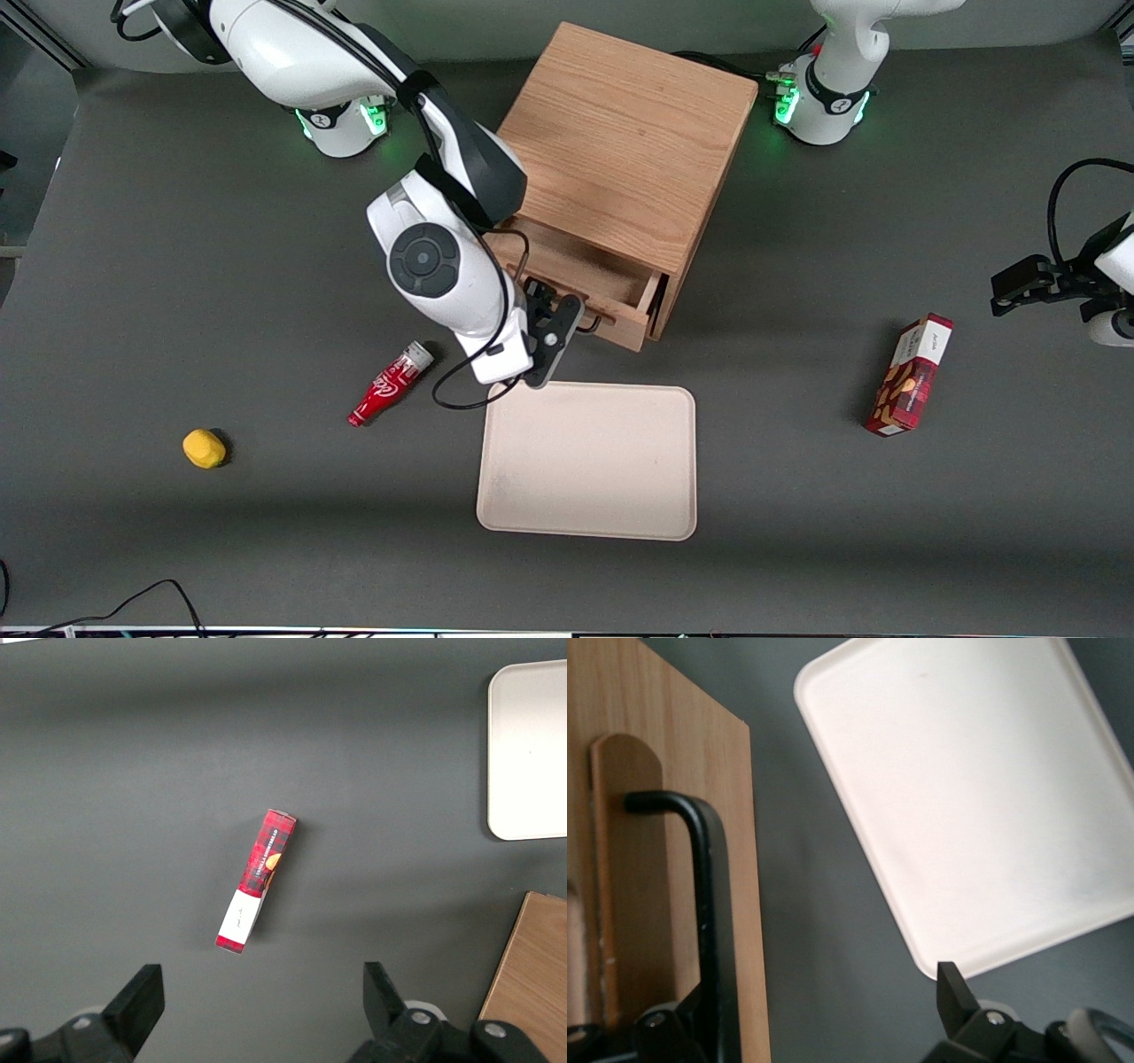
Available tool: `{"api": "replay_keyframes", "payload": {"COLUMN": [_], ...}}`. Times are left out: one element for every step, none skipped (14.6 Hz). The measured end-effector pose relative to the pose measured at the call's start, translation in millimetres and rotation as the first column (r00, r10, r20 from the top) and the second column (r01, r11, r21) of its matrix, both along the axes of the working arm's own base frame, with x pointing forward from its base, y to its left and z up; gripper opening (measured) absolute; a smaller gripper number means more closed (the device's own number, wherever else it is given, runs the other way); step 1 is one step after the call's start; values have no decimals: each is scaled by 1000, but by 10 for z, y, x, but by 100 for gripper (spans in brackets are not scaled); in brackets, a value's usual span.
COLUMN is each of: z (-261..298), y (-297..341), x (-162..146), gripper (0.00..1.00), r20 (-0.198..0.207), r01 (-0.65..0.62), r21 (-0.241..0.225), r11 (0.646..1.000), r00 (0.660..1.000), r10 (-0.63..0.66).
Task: Open upper drawer
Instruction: 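Pull the upper drawer outward by its handle with the right gripper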
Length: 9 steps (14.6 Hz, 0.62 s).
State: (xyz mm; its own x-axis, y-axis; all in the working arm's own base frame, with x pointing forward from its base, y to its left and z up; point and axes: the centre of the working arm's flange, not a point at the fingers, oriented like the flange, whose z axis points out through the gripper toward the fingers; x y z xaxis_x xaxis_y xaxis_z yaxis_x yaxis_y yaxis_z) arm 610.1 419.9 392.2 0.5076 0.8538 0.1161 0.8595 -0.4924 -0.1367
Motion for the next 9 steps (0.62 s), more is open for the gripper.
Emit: {"api": "replay_keyframes", "payload": {"z": [28,56,77,84,79,71,52,30,10], "y": [-58,-115,-162,-206,-254,-298,-338,-379,-428], "x": [52,105,157,204,249,294,336,381,432], "gripper": [100,100,100,100,100,100,100,100,100], "r20": [11,25,43,59,71,83,92,102,113], "r01": [10,17,19,22,27,34,40,48,58], "r21": [-4,-6,-4,-3,-3,-2,0,4,10], "r11": [1000,1000,1000,1000,1000,999,999,999,998], "r00": [1000,1000,999,998,997,996,995,994,992], "r10": [-10,-17,-19,-22,-27,-34,-40,-48,-58]}}
